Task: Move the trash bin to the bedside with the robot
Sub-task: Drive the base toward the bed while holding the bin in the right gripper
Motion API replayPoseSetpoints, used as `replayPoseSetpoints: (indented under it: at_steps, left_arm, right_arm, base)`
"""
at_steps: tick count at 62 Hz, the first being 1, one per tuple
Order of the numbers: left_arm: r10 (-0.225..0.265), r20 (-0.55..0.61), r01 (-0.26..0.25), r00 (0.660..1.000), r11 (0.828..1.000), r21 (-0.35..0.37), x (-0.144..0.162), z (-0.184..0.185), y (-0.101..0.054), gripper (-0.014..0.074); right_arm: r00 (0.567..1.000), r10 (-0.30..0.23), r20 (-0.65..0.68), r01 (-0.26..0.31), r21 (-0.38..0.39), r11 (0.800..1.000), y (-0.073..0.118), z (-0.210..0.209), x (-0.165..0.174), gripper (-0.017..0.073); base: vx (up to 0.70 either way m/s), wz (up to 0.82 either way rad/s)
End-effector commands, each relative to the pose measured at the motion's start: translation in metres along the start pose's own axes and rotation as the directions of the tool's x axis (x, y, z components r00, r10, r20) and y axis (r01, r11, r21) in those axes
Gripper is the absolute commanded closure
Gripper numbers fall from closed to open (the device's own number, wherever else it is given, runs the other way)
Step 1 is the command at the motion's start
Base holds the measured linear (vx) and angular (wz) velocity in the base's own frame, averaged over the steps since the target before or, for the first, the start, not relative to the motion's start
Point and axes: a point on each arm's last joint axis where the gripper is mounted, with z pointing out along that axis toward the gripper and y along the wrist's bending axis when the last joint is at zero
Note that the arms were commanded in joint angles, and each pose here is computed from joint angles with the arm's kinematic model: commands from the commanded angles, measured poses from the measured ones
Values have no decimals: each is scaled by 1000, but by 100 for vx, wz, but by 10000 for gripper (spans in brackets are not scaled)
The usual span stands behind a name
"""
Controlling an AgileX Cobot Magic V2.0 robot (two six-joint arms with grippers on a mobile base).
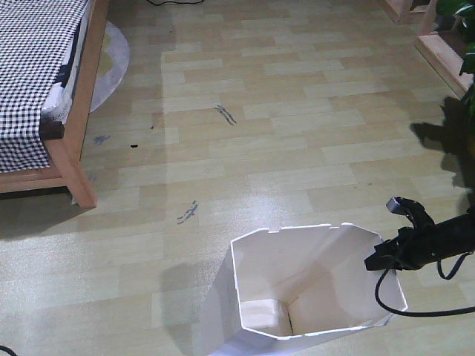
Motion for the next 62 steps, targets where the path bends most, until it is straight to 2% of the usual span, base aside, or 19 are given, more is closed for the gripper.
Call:
replayPoseSetpoints:
  at_steps: [1, 62]
  left_arm:
    - [-24, 69, 23, 997, 1000, 8, -3, 0, 0, 600]
    - [-24, 69, 23, 997, 1000, 8, -3, 0, 0, 600]
  right_arm:
    - [996, 10, 86, 7, -203, 979, 28, -22, -18, 563]
    - [996, 10, 86, 7, -203, 979, 28, -22, -18, 563]
  base:
    - [18, 2]
    - [26, 0]
